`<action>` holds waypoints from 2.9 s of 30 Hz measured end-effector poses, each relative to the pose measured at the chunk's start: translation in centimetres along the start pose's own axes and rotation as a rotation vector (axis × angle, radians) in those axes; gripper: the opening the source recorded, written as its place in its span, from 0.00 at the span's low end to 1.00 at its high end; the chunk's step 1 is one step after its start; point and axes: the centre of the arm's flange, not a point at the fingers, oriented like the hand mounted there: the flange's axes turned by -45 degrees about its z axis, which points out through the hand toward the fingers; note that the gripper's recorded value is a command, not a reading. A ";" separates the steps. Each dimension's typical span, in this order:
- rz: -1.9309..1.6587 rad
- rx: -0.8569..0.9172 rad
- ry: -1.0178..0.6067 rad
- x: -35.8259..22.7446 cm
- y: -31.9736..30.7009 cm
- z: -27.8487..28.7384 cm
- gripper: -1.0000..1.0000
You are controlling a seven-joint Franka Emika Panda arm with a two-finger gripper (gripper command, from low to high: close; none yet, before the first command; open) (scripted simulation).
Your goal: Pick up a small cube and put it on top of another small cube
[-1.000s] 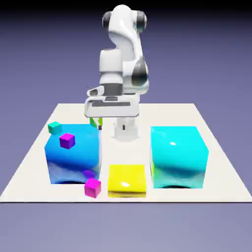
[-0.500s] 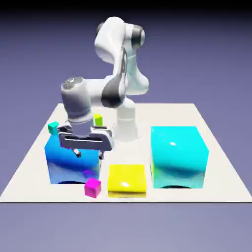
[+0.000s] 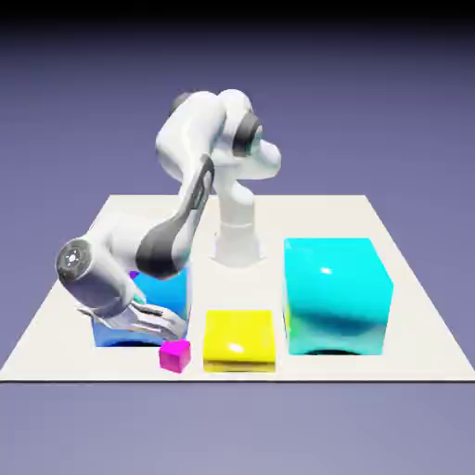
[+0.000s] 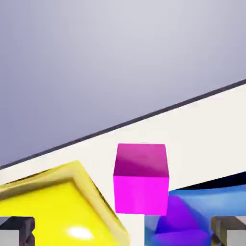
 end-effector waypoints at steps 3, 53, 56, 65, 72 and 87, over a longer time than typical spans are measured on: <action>0.011 -0.009 -0.095 1.5 0.4 1.8 0.50; 0.059 -0.084 -0.390 -2.6 1.6 1.8 0.00; 0.062 -0.093 -0.379 -5.4 2.1 0.2 0.00; 0.036 -0.126 -0.362 -14.2 3.5 -2.3 0.00; -0.019 -0.163 -0.360 -21.1 4.4 -1.8 0.00; -0.129 -0.248 -0.474 -30.4 7.7 6.0 0.00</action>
